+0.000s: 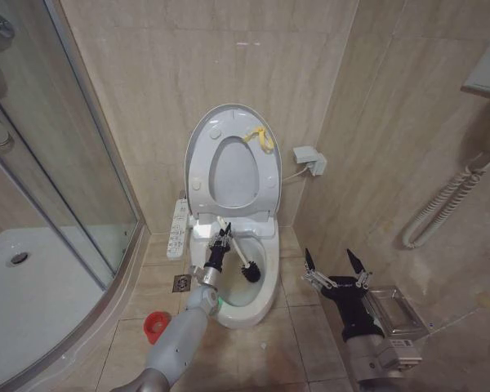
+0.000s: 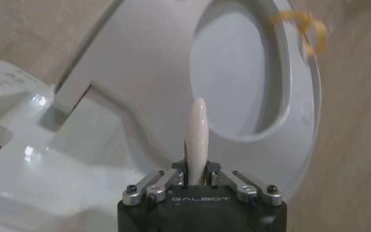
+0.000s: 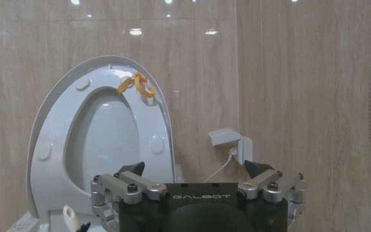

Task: Open the toilet lid, clean the toilet bowl with a toilet brush, close the toilet lid, and flush.

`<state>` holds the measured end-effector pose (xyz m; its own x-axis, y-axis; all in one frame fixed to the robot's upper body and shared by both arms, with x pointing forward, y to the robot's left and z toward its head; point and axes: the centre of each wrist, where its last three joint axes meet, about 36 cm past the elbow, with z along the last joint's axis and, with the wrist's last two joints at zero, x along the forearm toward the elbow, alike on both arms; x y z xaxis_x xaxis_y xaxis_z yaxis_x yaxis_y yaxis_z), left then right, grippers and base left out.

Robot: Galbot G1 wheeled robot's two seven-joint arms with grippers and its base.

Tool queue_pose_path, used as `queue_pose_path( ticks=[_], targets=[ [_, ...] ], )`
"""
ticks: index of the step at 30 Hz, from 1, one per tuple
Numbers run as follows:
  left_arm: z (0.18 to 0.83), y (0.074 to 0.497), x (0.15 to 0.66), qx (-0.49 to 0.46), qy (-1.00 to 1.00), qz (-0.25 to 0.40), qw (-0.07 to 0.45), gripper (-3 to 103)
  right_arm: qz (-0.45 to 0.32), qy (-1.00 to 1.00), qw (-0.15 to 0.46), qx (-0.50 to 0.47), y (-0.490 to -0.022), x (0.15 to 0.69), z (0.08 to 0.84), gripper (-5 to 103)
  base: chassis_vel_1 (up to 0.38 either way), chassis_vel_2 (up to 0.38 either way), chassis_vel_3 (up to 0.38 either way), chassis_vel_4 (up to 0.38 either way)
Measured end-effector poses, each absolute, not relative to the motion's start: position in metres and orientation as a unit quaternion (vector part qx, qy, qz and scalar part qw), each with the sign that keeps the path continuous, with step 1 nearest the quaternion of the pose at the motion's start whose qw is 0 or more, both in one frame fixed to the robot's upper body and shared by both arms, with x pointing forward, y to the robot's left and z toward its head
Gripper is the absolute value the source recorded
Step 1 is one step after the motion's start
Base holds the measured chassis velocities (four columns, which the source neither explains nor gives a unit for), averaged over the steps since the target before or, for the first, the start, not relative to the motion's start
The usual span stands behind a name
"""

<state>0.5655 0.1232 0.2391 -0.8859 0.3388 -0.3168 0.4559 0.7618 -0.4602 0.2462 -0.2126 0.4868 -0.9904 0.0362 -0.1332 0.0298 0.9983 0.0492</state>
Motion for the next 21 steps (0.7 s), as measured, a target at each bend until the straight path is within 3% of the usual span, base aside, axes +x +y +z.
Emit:
queue_pose_path(
  ticks=[4,7,10,17,21],
  targets=[
    [0.225,0.141,0.56,0.245,0.941,-0.209,0.103,19,0.024,0.997,0.067,0.017,-0.213,0.246,0.487,100,0.0,0.0,0.0,0.0],
    [0.226,0.155,0.563,0.291,0.941,-0.127,0.122,19,0.024,0.997,0.067,0.017,-0.213,0.246,0.487,100,0.0,0.0,0.0,0.0],
    [0.235,0.155,0.571,0.303,0.937,-0.104,0.137,19,0.024,0.997,0.067,0.017,-0.213,0.246,0.487,100,0.0,0.0,0.0,0.0],
    [0.247,0.134,0.577,0.286,0.937,-0.128,0.153,19,0.024,0.997,0.067,0.017,-0.213,0.246,0.487,100,0.0,0.0,0.0,0.0],
    [0.248,0.111,0.568,0.213,0.934,-0.253,0.133,19,0.024,0.997,0.067,0.017,-0.213,0.246,0.487,100,0.0,0.0,0.0,0.0]
  ],
)
